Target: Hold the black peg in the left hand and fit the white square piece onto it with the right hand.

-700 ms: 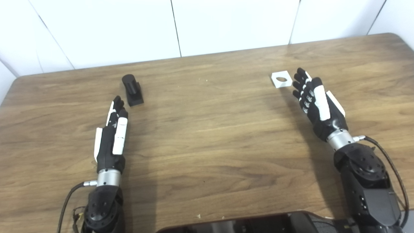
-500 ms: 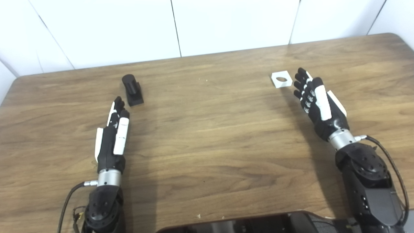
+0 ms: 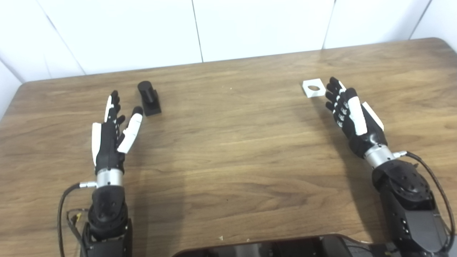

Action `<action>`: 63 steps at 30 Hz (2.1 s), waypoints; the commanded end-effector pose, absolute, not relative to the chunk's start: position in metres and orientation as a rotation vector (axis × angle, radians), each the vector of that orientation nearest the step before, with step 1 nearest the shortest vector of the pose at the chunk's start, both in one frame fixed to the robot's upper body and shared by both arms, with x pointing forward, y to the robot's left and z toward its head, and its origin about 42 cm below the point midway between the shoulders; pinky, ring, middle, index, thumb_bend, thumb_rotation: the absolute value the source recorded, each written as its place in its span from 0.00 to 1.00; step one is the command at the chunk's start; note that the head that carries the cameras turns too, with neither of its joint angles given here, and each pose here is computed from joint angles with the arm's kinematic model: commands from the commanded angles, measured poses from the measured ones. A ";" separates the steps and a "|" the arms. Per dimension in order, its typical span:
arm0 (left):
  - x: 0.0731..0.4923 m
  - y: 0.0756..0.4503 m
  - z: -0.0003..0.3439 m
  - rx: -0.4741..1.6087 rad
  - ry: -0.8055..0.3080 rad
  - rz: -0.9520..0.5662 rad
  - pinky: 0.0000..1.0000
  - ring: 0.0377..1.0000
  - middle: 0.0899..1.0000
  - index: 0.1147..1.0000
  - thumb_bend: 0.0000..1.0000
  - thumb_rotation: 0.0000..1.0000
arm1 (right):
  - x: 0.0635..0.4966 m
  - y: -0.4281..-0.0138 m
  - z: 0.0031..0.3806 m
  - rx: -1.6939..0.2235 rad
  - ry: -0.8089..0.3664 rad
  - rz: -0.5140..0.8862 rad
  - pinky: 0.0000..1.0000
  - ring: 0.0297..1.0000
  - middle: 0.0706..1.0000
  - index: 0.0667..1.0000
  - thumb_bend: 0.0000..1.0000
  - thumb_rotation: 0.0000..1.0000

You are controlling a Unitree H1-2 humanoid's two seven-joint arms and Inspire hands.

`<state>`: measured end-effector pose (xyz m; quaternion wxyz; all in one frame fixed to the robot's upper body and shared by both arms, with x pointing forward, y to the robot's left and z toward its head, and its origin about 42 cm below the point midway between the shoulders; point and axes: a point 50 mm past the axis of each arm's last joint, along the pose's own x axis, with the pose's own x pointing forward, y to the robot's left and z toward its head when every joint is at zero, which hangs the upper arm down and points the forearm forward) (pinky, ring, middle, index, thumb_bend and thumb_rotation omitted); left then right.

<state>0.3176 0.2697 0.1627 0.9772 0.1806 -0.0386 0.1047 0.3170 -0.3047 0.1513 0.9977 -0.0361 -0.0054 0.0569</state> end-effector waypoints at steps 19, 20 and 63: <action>0.366 0.279 0.200 0.698 0.077 0.242 0.99 1.00 1.00 0.95 0.71 0.31 | 0.323 -0.300 0.166 -0.053 -0.102 0.115 1.00 1.00 1.00 1.00 0.65 1.00; 0.367 0.278 0.200 0.708 0.085 0.246 0.99 1.00 1.00 0.95 0.71 0.30 | 0.323 -0.300 0.167 -0.052 -0.103 0.115 1.00 1.00 1.00 1.00 0.66 1.00; 0.417 0.279 0.210 0.909 0.153 0.176 0.95 1.00 1.00 0.87 0.80 0.43 | 0.315 -0.295 0.164 -0.051 -0.089 0.134 1.00 1.00 1.00 1.00 0.67 1.00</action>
